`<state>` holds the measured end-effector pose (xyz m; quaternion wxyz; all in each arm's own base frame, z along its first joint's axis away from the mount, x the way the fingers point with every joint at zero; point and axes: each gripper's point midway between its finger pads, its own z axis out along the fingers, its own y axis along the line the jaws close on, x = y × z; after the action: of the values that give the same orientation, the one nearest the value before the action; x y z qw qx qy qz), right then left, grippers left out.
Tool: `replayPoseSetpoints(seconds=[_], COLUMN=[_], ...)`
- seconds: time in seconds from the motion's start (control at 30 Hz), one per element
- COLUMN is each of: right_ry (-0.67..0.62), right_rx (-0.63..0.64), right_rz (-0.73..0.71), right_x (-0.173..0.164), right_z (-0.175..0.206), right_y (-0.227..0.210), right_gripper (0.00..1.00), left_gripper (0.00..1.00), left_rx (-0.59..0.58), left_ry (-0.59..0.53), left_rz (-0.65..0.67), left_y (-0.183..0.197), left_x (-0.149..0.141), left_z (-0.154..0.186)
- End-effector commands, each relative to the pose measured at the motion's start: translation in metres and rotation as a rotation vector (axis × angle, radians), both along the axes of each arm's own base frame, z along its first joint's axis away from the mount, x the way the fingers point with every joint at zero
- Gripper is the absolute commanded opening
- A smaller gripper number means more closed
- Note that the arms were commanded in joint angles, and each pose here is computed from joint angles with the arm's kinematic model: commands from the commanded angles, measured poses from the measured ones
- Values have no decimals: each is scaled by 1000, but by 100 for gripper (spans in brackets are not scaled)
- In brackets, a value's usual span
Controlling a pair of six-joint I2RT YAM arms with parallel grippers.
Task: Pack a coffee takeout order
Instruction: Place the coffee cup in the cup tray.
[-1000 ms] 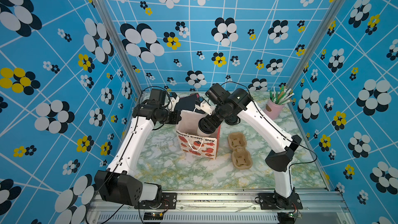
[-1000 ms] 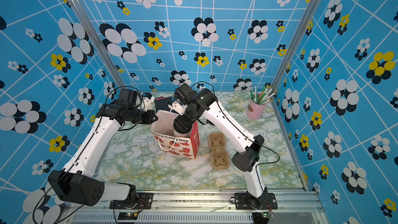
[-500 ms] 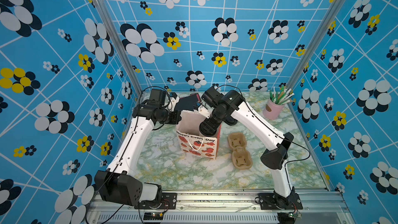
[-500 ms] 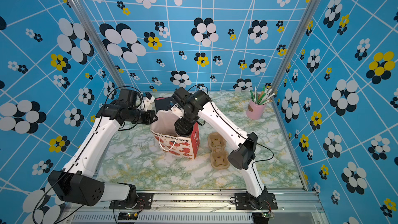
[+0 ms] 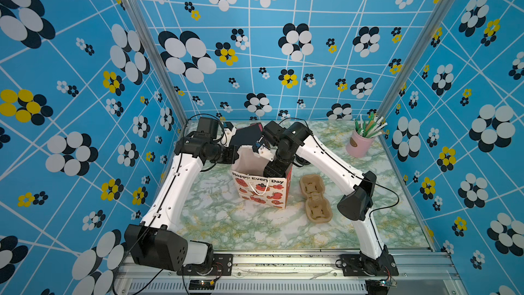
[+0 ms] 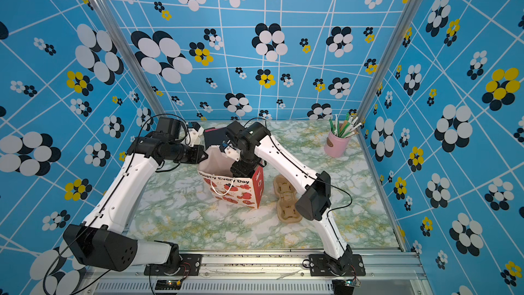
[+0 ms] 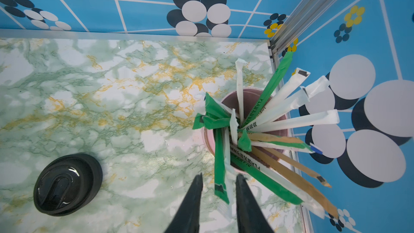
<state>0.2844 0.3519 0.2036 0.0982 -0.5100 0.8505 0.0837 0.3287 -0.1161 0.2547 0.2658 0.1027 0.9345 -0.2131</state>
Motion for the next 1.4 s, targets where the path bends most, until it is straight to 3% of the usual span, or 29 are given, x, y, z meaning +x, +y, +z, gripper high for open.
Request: replayPoseSetpoints(seconds=[0.0, 0.6, 1.37], right_ry=[45, 79, 1], right_rx=[-71, -187, -68], right_rz=[42, 66, 55], right_x=[-9, -10, -10], right_z=[-19, -58, -8], right_y=[-4, -9, -2], right_gripper=[61, 64, 78], left_gripper=[0, 0, 0], left_rx=[6, 7, 59], left_ry=[28, 30, 60], left_rz=[-8, -9, -11], left_y=[1, 1, 4], left_x=[0, -1, -4], left_z=[-9, -9, -13])
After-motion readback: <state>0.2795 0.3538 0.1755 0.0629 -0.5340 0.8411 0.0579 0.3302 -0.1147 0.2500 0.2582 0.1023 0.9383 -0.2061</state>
